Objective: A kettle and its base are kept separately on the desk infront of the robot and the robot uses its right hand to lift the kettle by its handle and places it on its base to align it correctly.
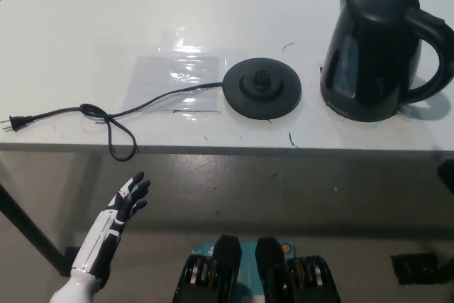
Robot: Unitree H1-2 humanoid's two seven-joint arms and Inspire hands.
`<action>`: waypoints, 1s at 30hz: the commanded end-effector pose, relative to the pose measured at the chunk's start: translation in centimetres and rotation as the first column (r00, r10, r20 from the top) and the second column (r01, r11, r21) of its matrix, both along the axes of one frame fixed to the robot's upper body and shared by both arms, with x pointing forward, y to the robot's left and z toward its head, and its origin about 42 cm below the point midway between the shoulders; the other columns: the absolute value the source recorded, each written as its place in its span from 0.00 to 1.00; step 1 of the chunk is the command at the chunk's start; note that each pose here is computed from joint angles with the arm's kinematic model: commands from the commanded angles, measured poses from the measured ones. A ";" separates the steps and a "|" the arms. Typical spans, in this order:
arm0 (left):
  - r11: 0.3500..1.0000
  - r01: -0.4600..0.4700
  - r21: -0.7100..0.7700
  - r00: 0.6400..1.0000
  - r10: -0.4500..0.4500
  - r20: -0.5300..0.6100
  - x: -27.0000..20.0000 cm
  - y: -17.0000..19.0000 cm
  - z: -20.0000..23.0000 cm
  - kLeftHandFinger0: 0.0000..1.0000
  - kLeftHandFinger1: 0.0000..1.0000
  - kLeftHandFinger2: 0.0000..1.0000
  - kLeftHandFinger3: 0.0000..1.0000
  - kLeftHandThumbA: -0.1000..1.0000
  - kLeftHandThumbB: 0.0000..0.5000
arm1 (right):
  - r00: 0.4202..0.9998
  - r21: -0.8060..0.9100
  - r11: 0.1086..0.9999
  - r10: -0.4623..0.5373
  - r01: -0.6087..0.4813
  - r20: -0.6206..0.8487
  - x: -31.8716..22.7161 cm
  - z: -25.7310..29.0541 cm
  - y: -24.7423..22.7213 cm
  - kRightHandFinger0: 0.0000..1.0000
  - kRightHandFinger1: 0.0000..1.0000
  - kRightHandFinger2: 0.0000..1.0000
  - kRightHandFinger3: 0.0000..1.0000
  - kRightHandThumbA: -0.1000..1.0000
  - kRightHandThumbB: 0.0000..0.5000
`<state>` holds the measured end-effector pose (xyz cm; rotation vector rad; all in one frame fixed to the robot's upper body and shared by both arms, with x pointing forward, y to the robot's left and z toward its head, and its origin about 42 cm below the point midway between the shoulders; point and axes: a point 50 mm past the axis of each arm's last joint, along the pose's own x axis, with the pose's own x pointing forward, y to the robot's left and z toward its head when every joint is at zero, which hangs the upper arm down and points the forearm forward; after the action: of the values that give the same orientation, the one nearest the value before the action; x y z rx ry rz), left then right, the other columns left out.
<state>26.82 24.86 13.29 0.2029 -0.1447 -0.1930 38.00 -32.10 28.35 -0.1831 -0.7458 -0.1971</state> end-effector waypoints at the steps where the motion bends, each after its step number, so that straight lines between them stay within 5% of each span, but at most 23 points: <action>1: 0.999 0.037 0.018 0.996 -0.039 0.075 0.4 0.1 1.4 1.00 1.00 1.00 1.00 1.00 0.34 | 0.997 0.040 0.996 0.077 -0.076 -0.012 2.8 2.0 -0.5 1.00 1.00 1.00 1.00 0.99 0.77; 9: 0.999 0.038 0.024 0.996 -0.039 0.078 0.5 0.1 1.4 1.00 1.00 1.00 1.00 1.00 0.33 | 0.993 0.052 0.995 0.085 -0.081 -0.087 6.2 1.6 0.5 1.00 1.00 1.00 1.00 1.00 0.90; 18: 0.999 0.039 0.017 0.996 -0.040 0.083 0.8 0.2 1.7 1.00 1.00 1.00 1.00 1.00 0.35 | 0.981 0.067 0.993 0.107 -0.097 -0.164 7.8 -0.3 1.2 1.00 1.00 1.00 1.00 1.00 0.90; 30: 0.999 0.039 0.011 0.996 -0.039 0.079 0.7 0.3 1.6 1.00 1.00 1.00 1.00 1.00 0.35 | 0.960 0.037 0.999 0.011 0.000 -0.279 8.5 -4.3 -1.7 1.00 1.00 1.00 1.00 1.00 0.97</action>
<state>27.31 24.90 13.78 0.2109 -0.1672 -0.2070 45.58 -32.71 21.21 -0.1330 -0.3580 -0.1624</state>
